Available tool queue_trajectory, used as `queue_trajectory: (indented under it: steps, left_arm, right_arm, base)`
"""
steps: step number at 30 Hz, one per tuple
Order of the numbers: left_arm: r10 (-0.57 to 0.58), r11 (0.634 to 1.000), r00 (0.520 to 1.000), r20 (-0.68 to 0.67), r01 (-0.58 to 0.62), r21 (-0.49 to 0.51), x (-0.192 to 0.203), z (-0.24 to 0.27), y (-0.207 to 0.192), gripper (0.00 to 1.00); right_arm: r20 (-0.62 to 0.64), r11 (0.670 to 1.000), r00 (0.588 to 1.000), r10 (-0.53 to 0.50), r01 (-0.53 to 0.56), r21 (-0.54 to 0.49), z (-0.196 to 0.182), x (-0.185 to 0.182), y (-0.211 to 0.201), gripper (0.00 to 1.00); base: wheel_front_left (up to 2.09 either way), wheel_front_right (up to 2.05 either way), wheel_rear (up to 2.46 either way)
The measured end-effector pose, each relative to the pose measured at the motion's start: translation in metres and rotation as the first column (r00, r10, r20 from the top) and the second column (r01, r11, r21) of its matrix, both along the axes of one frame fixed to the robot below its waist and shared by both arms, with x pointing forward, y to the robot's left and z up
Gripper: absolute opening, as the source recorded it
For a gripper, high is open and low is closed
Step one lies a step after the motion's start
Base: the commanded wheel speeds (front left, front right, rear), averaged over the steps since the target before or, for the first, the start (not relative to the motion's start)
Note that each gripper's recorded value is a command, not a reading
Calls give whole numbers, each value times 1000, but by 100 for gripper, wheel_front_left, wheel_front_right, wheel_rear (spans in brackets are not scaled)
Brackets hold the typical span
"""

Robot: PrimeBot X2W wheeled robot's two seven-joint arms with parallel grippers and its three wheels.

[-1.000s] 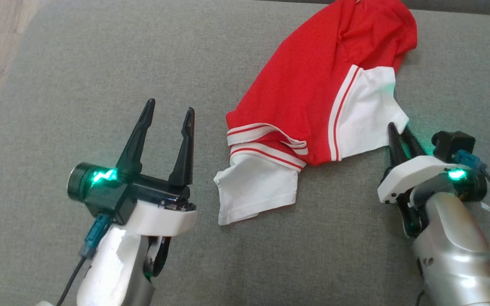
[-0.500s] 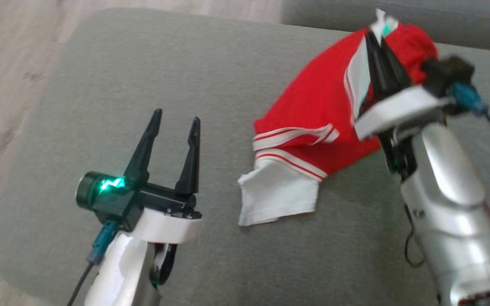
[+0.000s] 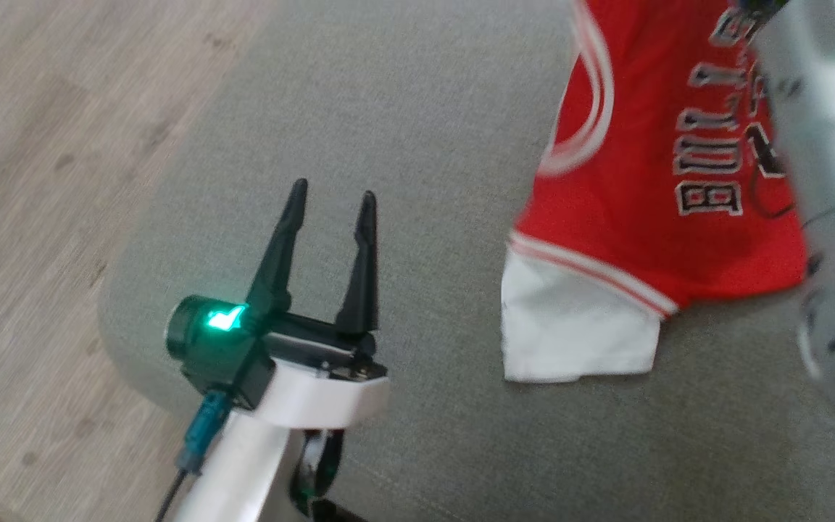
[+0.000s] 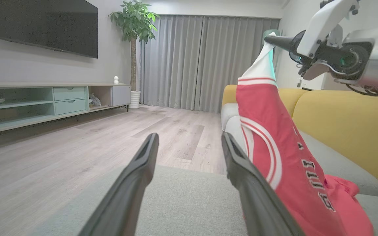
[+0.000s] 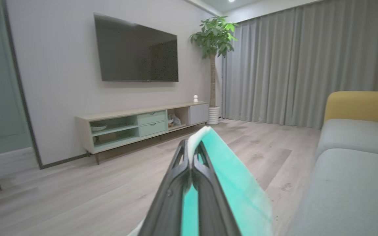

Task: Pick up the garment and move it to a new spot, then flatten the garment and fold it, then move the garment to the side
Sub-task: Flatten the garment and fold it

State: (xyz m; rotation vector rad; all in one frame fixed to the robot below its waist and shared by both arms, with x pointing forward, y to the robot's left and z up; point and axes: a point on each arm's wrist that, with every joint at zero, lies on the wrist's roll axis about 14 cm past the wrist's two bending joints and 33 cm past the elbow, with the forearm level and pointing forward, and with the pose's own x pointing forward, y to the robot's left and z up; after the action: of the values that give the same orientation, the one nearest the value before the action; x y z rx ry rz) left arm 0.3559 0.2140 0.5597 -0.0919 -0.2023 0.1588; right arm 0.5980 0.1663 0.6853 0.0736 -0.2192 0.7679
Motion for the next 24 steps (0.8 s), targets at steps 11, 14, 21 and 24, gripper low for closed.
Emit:
queue_trajectory:
  steps: [11, 14, 21, 24]
  left_arm:
    - [-43, 999, 999, -13, 43, -6, 7, -3, -19, 100]
    - [-70, 998, 997, 17, 70, -6, 9, 6, -22, 100]
    - [-125, 992, 991, 42, 125, -6, 24, 11, -35, 100]
    - [-160, 987, 986, 51, 161, -8, 35, 12, -44, 100]
  right_arm:
    - [-40, 992, 994, -106, 102, -80, -47, 29, -33, 100]
    - [-47, 985, 990, -133, 127, -120, -61, 20, -51, 100]
    - [-22, 971, 979, -202, 197, -138, -77, -3, -102, 100]
    - [-21, 957, 964, -264, 259, -129, -89, -17, -143, 100]
  base:
    - [-3, -3, -3]
    - [0, 0, 0]
    - [0, 0, 0]
    - [0, 0, 0]
